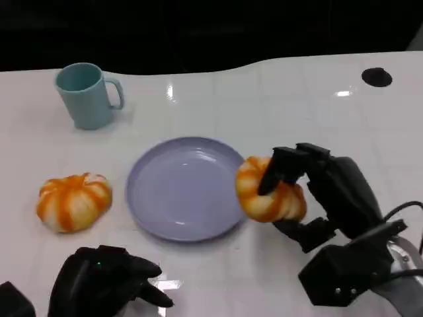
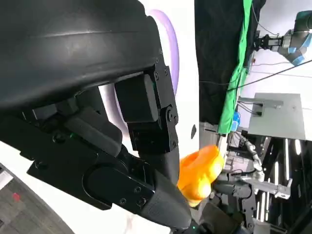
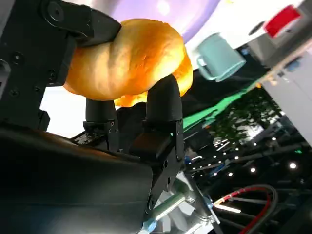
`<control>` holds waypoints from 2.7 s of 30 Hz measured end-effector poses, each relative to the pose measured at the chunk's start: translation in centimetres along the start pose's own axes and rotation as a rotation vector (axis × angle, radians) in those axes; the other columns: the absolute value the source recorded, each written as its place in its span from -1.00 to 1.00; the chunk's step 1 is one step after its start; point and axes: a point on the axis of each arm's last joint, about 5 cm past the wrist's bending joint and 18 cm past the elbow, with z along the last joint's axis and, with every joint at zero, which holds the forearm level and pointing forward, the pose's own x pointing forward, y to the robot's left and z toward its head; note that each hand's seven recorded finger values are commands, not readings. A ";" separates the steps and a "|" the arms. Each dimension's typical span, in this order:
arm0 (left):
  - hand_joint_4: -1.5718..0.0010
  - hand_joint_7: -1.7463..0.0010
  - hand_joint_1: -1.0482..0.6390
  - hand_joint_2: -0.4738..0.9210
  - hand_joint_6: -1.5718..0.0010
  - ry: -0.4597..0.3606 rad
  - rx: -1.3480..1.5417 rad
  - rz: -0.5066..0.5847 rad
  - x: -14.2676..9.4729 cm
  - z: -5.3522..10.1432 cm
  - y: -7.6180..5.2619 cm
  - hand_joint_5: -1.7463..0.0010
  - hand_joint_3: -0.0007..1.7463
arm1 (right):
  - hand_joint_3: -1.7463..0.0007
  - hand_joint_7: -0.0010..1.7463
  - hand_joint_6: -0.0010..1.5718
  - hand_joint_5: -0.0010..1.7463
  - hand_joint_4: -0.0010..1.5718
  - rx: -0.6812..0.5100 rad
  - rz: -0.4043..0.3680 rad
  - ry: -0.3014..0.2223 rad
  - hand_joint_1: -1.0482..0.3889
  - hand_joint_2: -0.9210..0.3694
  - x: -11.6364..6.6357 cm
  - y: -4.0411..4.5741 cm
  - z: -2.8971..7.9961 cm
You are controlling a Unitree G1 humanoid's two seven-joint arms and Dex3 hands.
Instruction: Grasp the bread from the table and place it into the plate.
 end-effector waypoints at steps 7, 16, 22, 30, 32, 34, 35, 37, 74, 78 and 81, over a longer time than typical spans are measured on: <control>-1.00 0.82 -1.00 0.75 -1.00 -0.001 -0.002 -0.007 0.1 0.0 -0.2 0.57 -1.00 | -0.85 0.83 0.11 1.00 0.33 0.016 0.031 -0.034 0.50 0.21 2.3 1.56 0.8; -1.00 0.82 -1.00 0.75 -1.00 -0.002 -0.006 -0.008 0.2 -0.1 -0.3 0.58 -1.00 | -0.67 0.92 0.01 1.00 0.26 0.007 0.072 -0.020 0.48 0.13 4.3 4.30 1.3; -1.00 0.82 -1.00 0.76 -1.00 -0.002 -0.006 -0.008 0.2 -0.1 -0.3 0.58 -1.00 | -0.47 0.48 0.02 0.95 0.10 -0.005 0.074 0.023 0.46 -0.04 5.0 5.37 1.5; -1.00 0.81 -1.00 0.75 -1.00 0.000 -0.002 -0.009 0.3 -0.2 -0.3 0.57 -1.00 | 0.56 -0.90 -0.32 -0.44 -0.69 -0.051 0.237 0.079 0.04 -0.75 5.4 5.68 1.6; -1.00 0.81 -1.00 0.75 -1.00 0.001 -0.002 -0.008 0.3 -0.2 -0.3 0.57 -1.00 | 0.80 -0.98 -0.48 -0.48 -0.93 -0.063 0.282 0.078 -0.09 -0.95 5.5 5.50 1.7; -1.00 0.81 -1.00 0.75 -1.00 0.000 -0.003 -0.009 0.3 -0.2 -0.3 0.57 -1.00 | 0.85 -0.99 -0.56 -0.53 -0.98 -0.078 0.336 0.076 -0.15 -0.99 5.8 5.09 1.8; -1.00 0.81 -1.00 0.75 -1.00 0.000 -0.003 -0.009 0.3 -0.2 -0.3 0.57 -1.00 | 0.86 -1.00 -0.62 -0.60 -0.99 -0.083 0.357 0.075 -0.19 -0.99 5.9 4.88 1.9; -1.00 0.81 -1.00 0.75 -1.00 0.000 -0.003 -0.008 0.2 -0.2 -0.3 0.58 -1.00 | 0.87 -1.00 -0.67 -0.66 -1.00 -0.083 0.384 0.074 -0.24 -1.00 5.9 4.58 2.1; -1.00 0.81 -1.00 0.76 -1.00 0.003 0.001 -0.010 0.5 -0.3 -0.4 0.57 -1.00 | -0.02 0.32 -0.41 0.72 -0.44 0.550 0.190 0.138 0.25 -0.48 -3.8 -3.25 1.0; -1.00 0.81 -1.00 0.76 -1.00 0.001 0.003 -0.009 0.5 -0.3 -0.4 0.57 -1.00 | 0.07 0.55 -0.41 0.77 -0.38 0.608 0.183 0.181 0.22 -0.62 -5.3 -3.66 0.9; -1.00 0.81 -1.00 0.76 -1.00 0.001 0.004 -0.009 0.5 -0.4 -0.4 0.57 -1.00 | 0.22 0.56 -0.37 0.77 -0.34 0.607 0.187 0.193 0.21 -0.74 -6.0 -3.99 0.9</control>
